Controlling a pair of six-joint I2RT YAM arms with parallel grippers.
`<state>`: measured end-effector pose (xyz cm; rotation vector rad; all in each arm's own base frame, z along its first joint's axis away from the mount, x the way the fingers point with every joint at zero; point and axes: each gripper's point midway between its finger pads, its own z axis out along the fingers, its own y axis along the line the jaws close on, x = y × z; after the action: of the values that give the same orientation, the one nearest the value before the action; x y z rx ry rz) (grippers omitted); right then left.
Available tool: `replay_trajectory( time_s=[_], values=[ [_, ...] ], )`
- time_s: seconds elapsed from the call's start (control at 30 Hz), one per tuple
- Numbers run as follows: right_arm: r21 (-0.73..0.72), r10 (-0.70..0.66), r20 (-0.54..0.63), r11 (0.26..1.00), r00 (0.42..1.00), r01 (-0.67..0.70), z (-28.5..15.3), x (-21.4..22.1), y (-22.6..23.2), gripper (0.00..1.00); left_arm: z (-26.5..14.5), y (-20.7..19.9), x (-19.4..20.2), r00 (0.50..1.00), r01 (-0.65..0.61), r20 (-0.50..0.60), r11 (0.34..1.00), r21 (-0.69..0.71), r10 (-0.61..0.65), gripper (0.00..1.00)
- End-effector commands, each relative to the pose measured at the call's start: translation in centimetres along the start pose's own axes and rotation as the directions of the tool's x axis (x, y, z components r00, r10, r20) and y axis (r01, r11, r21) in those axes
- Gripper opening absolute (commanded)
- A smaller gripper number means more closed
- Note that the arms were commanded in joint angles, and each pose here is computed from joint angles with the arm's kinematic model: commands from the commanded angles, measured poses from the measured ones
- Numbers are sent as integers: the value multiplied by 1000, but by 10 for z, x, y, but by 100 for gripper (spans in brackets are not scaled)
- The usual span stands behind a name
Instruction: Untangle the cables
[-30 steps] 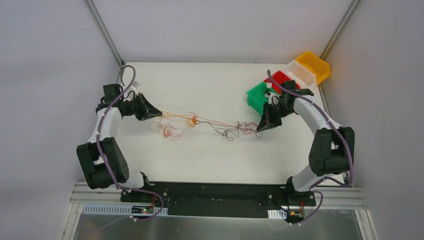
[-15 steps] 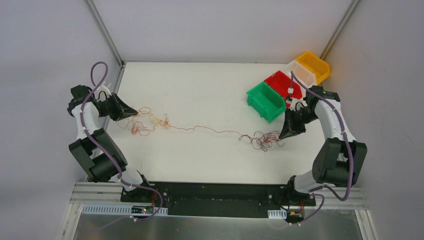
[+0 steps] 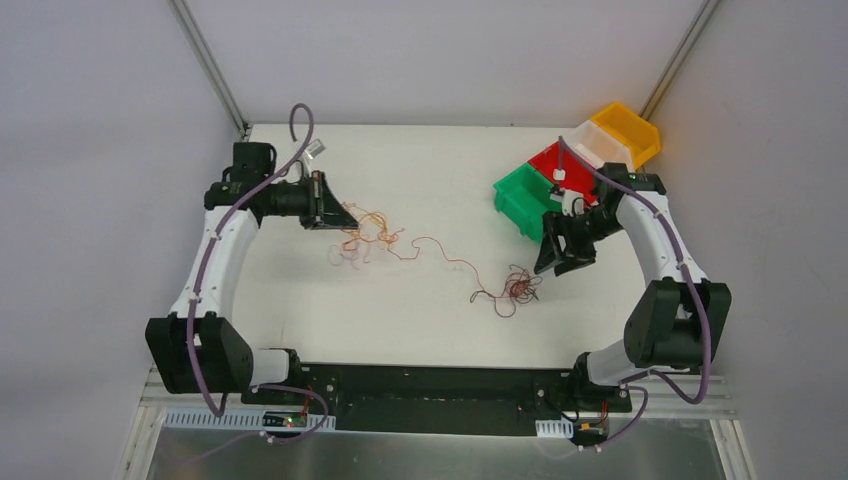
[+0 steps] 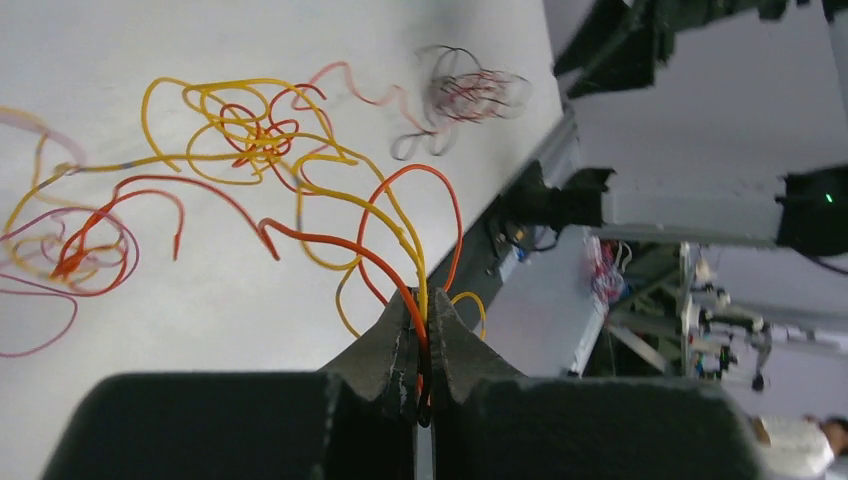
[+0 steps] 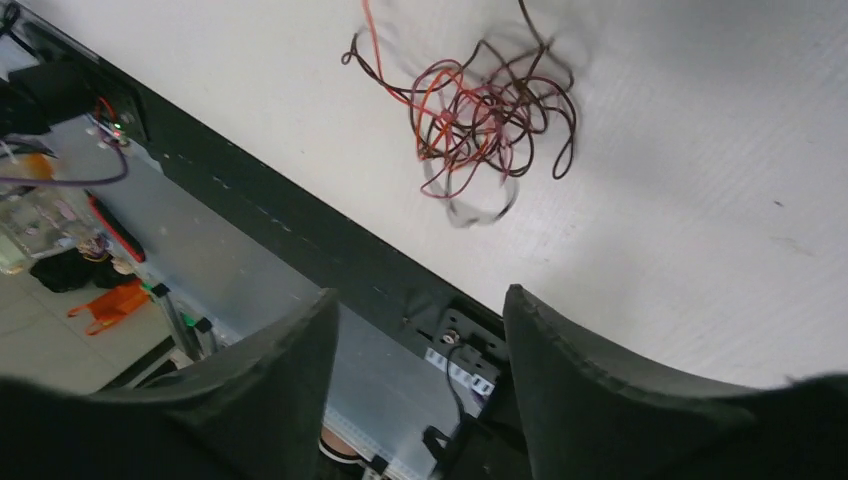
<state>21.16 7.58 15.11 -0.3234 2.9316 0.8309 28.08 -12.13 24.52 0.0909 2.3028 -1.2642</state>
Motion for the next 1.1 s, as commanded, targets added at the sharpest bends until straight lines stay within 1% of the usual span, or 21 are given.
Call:
replay_trajectory(
  time_s=[0.0,0.03,0.13,0.2,0.23,0.27,0.3,0.37,0.43,0.5,0.6,0.67,0.73,0.77,0.8,0.83,1.0,1.03,1.07],
  values=[
    [-66,-70,38,995,997,72,0,-17,29,72,15,-59,14,998,4,-60,982,191,7,0],
    [-67,-78,46,994,996,81,3,-22,33,76,23,-52,17,997,22,-72,983,180,-9,0],
    [-80,-106,46,991,993,109,18,-34,46,80,50,6,30,991,78,-110,996,51,-72,0],
    [-84,-124,34,988,992,127,34,-42,54,81,74,60,53,964,182,-186,981,-65,-191,0],
    [-85,-137,26,987,990,139,42,-46,60,81,83,78,63,944,225,-223,969,-98,-242,2],
    [-85,-146,19,986,989,147,51,-51,65,81,91,97,75,921,267,-254,953,-144,-297,8],
    [-89,-160,13,983,987,160,59,-55,72,81,96,111,82,905,287,-275,943,-171,-325,11],
    [-91,-184,3,979,983,183,75,-64,84,82,101,131,90,889,297,-296,932,-207,-349,20],
    [-96,-224,-1,970,975,223,93,-74,100,82,102,139,89,878,322,-295,921,-217,-377,24],
    [-98,-234,-3,968,972,233,106,-83,111,83,97,146,84,877,344,-269,912,-225,-398,34],
    [-125,-265,0,957,964,263,131,-94,137,83,91,146,82,891,328,-252,918,-222,-378,51],
    [-149,-274,5,951,962,272,146,-98,154,85,88,143,88,892,322,-258,923,-211,-370,57],
    [-180,-267,1,948,964,262,163,-98,170,88,88,141,93,885,338,-264,919,-204,-384,59],
    [-190,-268,1,946,963,263,172,-98,177,91,89,141,95,881,346,-266,916,-202,-391,60],
    [-199,-269,-4,944,963,263,183,-96,184,97,90,142,97,877,355,-265,913,-202,-400,60],
    [-206,-282,-7,939,960,274,192,-93,190,99,91,144,98,874,363,-264,910,-203,-408,60],
    [-194,-279,-28,943,960,269,230,-82,204,98,107,143,99,861,396,-268,900,-181,-433,63],
    [-191,-278,-34,945,960,267,236,-80,205,95,110,145,98,859,404,-262,897,-181,-440,64],
    [-190,-274,-36,946,961,263,242,-79,205,90,118,141,101,855,399,-283,900,-177,-435,64]
  ],
)
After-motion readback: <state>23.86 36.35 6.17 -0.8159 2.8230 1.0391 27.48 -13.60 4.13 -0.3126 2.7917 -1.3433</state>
